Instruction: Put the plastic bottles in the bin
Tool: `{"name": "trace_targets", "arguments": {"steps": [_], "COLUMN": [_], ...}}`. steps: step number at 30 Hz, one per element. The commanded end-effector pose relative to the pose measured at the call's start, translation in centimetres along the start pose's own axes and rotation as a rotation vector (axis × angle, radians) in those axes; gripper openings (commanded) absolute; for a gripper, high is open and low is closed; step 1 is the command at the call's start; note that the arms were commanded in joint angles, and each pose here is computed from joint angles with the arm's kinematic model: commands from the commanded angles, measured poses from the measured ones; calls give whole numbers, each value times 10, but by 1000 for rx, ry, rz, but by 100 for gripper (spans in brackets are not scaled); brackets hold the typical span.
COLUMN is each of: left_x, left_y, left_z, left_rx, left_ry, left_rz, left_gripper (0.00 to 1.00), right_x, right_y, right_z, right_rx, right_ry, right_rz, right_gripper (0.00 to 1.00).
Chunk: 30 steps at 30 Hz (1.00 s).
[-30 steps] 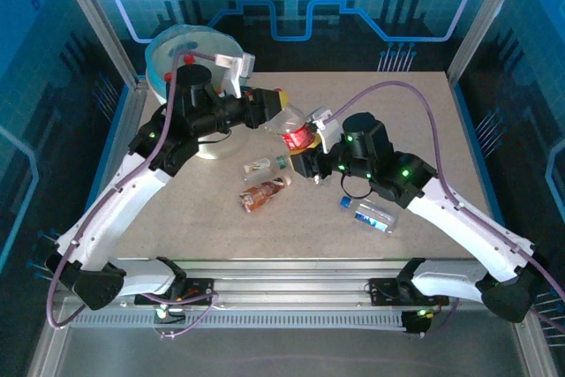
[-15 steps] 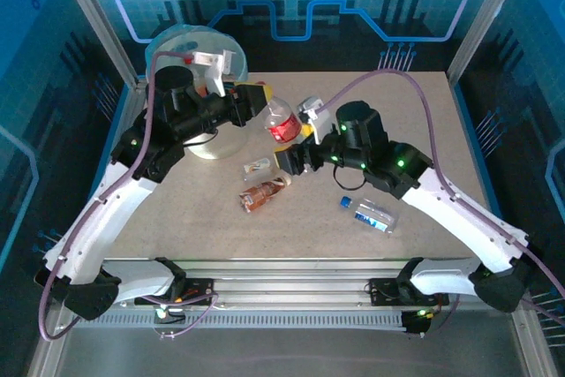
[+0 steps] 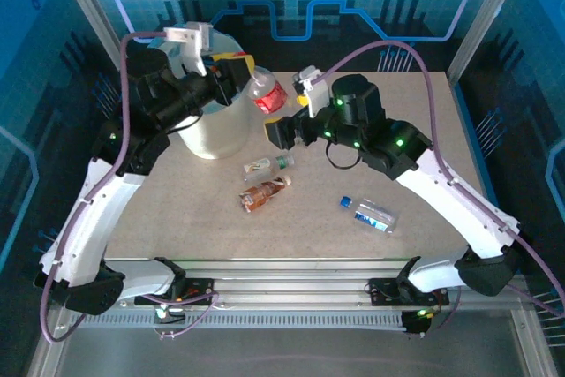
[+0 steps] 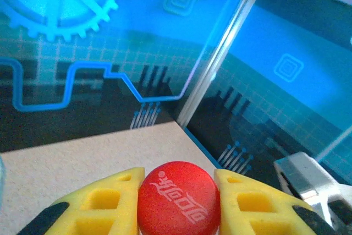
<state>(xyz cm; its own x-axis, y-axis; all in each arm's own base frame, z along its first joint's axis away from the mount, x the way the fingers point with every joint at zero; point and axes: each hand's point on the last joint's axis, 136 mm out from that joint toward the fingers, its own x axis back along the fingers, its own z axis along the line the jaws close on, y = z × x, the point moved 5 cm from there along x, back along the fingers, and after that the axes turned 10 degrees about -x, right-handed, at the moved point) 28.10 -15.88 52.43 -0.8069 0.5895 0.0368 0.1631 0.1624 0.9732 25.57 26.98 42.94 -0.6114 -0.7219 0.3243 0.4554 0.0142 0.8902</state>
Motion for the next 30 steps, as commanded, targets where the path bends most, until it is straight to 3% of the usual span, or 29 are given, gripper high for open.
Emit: {"name": "trace_targets", "arguments": {"steps": [1, 8, 13, 24, 30], "left_x": [8, 15, 11, 9, 2], "left_y": [25, 60, 76, 93, 84], "left_z": [12, 32, 53, 130, 169], "left_rx": [-57, -88, -148, -155, -114], "left_ry": [92, 194, 306, 534, 578], "left_rz": [-66, -152, -189, -205, -153], "left_gripper": [0, 0, 0, 0, 0], "right_x": [14, 22, 9, -49, -70], "right_y": [24, 56, 70, 75, 66], "right_z": [7, 12, 10, 20, 25], "right_rx": [-33, -113, -164, -232, -244], "right_ry": [-13, -5, -37, -13, -13], "right_rz": [-94, -237, -267, -172, -106], "right_gripper": [100, 100, 100, 99, 99]}}
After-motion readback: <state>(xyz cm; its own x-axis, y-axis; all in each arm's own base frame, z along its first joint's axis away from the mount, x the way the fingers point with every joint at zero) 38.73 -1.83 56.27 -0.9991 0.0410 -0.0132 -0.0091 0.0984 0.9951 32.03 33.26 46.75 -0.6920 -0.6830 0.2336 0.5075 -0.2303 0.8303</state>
